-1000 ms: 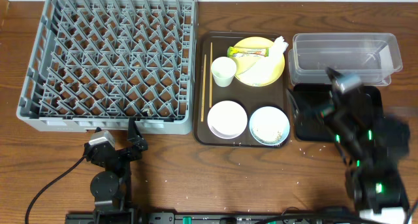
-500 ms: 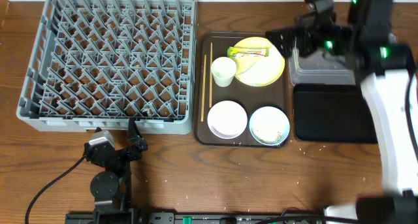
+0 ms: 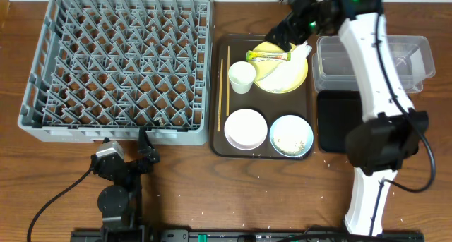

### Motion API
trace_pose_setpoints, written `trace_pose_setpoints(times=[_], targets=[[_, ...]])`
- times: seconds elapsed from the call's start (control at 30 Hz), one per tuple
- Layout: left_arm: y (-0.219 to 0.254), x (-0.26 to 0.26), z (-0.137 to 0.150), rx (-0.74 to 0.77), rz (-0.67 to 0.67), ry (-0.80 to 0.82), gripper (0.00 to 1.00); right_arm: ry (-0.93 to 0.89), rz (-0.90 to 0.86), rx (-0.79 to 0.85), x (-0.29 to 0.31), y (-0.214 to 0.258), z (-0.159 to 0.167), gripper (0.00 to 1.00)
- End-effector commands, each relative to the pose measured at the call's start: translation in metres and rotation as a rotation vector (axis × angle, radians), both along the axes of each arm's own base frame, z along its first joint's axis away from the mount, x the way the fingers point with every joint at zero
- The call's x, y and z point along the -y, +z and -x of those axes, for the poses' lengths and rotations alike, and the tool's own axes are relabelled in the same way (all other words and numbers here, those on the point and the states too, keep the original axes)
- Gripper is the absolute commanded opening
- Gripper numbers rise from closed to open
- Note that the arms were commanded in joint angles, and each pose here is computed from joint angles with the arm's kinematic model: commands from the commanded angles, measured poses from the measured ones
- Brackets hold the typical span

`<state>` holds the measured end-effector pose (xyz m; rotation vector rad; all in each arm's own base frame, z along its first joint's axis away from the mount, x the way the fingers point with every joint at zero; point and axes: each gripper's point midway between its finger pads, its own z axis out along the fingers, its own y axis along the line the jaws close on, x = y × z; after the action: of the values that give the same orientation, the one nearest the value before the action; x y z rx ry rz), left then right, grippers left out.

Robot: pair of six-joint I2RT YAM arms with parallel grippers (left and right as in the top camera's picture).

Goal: Sort waste into correct bins and load items into the dishwasher
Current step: 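Reach the right gripper to the yellow wrapper on the yellow plate and grasp it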

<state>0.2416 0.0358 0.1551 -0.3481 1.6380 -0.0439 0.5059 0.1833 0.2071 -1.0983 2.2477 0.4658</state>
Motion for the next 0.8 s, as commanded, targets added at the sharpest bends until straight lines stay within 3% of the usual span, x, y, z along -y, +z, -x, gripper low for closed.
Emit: trace_pose_setpoints(times=[0.0, 0.23, 0.43, 0.77], targets=[[-0.018, -0.002, 0.001, -0.05, -0.01, 0.011, 0.93, 0.145, 0.043, 0.079, -0.014, -0.007, -0.002, 0.99], [-0.018, -0.002, 0.001, -0.05, -0.01, 0.011, 0.93, 0.125, 0.098, 0.054, -0.01, -0.038, -0.014, 0.99], [-0.018, -0.002, 0.001, -0.05, -0.01, 0.011, 0.93, 0.118, 0.15, -0.047, -0.006, -0.093, -0.016, 0.8], [-0.018, -0.002, 0.001, -0.05, -0.01, 0.011, 0.93, 0.099, 0.21, -0.148, 0.006, -0.162, -0.02, 0.76]])
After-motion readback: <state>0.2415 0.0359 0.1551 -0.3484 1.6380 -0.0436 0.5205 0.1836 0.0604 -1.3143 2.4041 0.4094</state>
